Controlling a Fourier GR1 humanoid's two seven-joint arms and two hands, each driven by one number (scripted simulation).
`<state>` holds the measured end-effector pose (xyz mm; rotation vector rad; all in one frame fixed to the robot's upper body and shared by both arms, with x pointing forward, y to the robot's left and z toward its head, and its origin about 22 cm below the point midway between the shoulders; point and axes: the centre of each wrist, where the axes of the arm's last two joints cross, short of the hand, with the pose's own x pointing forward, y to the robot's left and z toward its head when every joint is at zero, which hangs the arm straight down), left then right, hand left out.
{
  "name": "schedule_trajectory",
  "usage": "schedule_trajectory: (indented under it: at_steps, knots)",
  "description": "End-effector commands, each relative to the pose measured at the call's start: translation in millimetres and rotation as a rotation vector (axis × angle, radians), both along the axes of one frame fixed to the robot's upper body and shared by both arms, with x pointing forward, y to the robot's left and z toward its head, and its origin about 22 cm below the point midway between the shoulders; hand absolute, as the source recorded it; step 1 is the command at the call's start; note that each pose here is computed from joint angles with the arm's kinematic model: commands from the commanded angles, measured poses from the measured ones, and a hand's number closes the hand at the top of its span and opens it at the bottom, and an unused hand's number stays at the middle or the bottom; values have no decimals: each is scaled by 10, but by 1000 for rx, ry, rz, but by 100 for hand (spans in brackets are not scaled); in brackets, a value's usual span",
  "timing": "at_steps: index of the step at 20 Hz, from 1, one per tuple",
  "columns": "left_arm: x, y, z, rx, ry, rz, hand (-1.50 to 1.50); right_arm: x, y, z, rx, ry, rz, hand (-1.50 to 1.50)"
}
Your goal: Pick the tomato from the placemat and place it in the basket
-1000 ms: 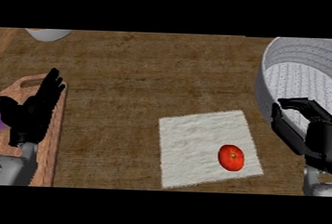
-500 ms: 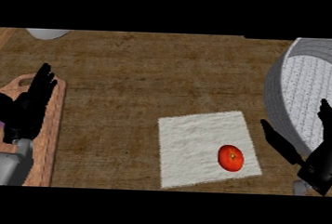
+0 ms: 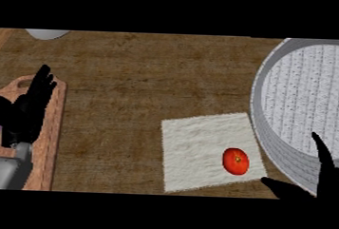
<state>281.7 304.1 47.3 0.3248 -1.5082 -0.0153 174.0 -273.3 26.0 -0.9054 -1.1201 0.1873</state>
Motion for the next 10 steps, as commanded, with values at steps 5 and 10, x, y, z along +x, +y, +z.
schedule_trajectory:
  at_steps: [5,10]
  knots:
    - [75,-78,16,-11,-2,-14,0,-285,310,816,-6,333,43,-150]
    - [84,-75,-74,-13,11,-15,0,-367,397,1350,34,259,-17,-150]
